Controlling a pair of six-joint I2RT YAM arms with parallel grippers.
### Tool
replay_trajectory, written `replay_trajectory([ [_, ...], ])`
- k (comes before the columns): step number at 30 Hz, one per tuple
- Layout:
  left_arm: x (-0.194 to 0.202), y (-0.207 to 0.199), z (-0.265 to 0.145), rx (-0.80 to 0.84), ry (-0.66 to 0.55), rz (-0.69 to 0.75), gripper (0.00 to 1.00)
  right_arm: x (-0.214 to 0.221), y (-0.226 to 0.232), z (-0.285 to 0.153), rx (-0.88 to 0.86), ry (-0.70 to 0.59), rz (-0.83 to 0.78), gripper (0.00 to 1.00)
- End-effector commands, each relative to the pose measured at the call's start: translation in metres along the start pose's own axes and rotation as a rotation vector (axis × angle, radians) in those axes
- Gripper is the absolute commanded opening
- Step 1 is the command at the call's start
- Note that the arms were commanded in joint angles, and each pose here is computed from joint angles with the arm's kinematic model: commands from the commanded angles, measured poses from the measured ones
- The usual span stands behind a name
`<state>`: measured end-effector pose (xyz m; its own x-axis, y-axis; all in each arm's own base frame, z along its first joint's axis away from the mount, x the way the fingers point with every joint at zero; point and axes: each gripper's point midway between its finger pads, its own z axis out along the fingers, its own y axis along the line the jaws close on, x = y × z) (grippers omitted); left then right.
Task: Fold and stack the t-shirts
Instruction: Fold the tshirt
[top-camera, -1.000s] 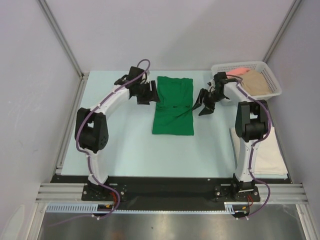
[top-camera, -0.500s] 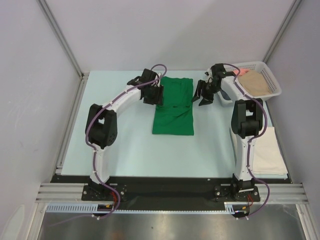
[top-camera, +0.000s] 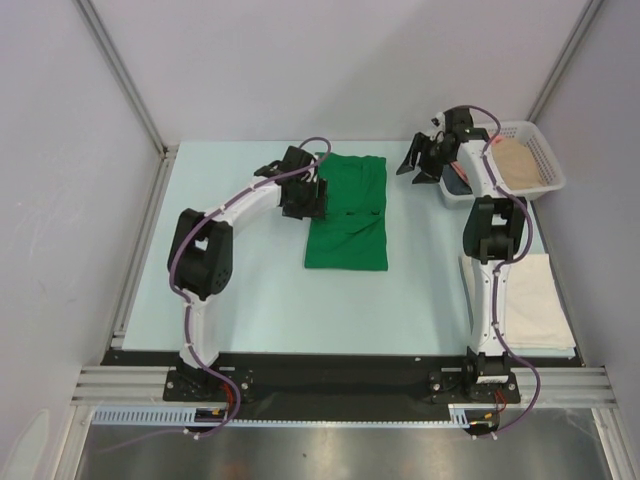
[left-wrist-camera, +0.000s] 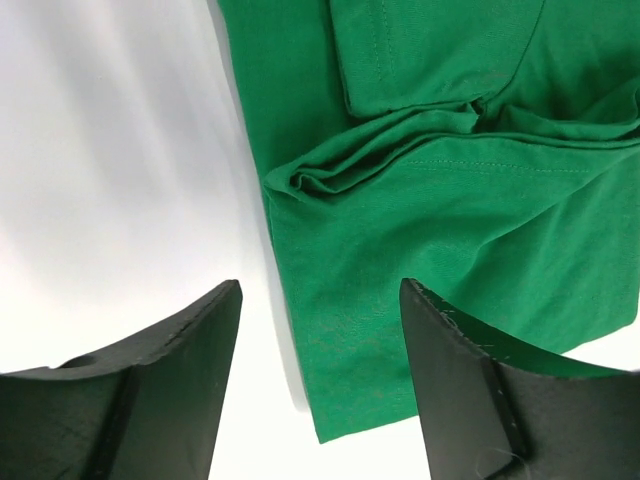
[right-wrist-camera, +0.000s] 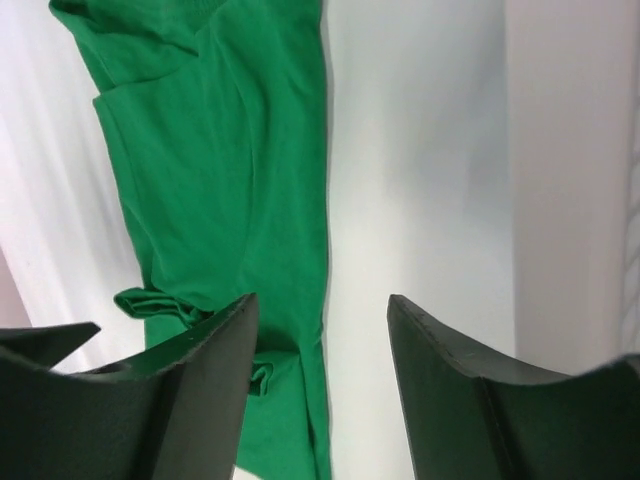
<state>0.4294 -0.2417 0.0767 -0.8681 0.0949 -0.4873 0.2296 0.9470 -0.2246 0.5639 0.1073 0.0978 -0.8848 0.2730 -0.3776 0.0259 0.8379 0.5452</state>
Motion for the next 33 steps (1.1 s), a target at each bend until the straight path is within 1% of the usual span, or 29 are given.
replay_trajectory([
  [1,-0.022,-0.007,-0.017,0.018,-0.071,0.043,0.71,0.019,0.01,-0.007,-0.009,0.051,0.007,0.68],
  [2,-0.02,-0.006,-0.011,0.012,-0.059,0.05,0.71,0.017,0.022,-0.02,-0.016,0.03,-0.009,0.71],
  [3,-0.026,-0.003,-0.012,-0.007,-0.072,0.059,0.72,0.03,0.022,-0.019,-0.01,0.056,0.0,0.73],
  [4,-0.026,-0.002,-0.011,-0.015,-0.066,0.064,0.72,0.033,0.027,-0.022,-0.016,0.056,-0.012,0.75],
  [7,-0.027,-0.001,0.001,-0.009,-0.047,0.094,0.71,0.056,0.039,-0.033,0.019,0.095,-0.075,0.75],
  [9,-0.025,-0.001,0.009,-0.006,-0.029,0.101,0.67,0.067,0.043,-0.036,0.04,0.105,-0.099,0.74],
  [12,-0.028,0.001,0.018,-0.017,-0.031,0.101,0.63,0.087,0.045,-0.037,0.037,0.134,-0.099,0.66],
  [13,-0.03,0.001,0.02,-0.022,-0.034,0.101,0.61,0.093,0.045,-0.036,0.036,0.153,-0.094,0.55],
  [16,-0.036,0.007,0.019,-0.066,-0.034,0.082,0.51,0.109,0.052,-0.035,0.018,0.204,-0.073,0.38],
  [17,-0.036,0.008,0.015,-0.081,-0.029,0.075,0.45,0.118,0.049,-0.034,0.032,0.218,-0.07,0.38],
  [19,-0.04,0.009,0.004,-0.097,-0.051,0.046,0.43,0.125,0.055,-0.032,0.028,0.215,-0.085,0.38],
  [20,-0.04,0.009,-0.001,-0.102,-0.061,0.035,0.42,0.126,0.061,-0.036,0.02,0.207,-0.095,0.39],
  [21,-0.041,0.006,-0.011,-0.094,-0.096,0.015,0.42,0.134,0.065,-0.032,0.011,0.219,-0.093,0.39],
  [22,-0.033,0.007,-0.004,-0.095,-0.085,0.007,0.42,0.137,0.067,-0.03,0.002,0.226,-0.097,0.39],
  [23,-0.038,0.002,-0.016,-0.074,-0.122,-0.003,0.42,0.141,0.07,-0.027,-0.007,0.234,-0.086,0.38],
  [24,-0.028,-0.001,-0.012,-0.05,-0.109,-0.017,0.43,0.147,0.071,-0.022,-0.012,0.249,-0.08,0.36],
  [26,-0.022,-0.008,-0.013,-0.016,-0.091,-0.026,0.42,0.154,0.074,-0.012,-0.007,0.263,-0.083,0.32],
  [28,-0.016,-0.013,-0.011,-0.01,-0.067,-0.022,0.41,0.151,0.078,-0.005,-0.018,0.244,-0.088,0.24],
  [30,-0.011,-0.013,-0.011,-0.013,-0.05,-0.033,0.38,0.15,0.077,0.005,-0.019,0.246,-0.058,0.22],
  [33,-0.005,-0.019,-0.011,0.035,-0.048,-0.04,0.38,0.139,0.077,0.019,-0.016,0.223,-0.041,0.19],
])
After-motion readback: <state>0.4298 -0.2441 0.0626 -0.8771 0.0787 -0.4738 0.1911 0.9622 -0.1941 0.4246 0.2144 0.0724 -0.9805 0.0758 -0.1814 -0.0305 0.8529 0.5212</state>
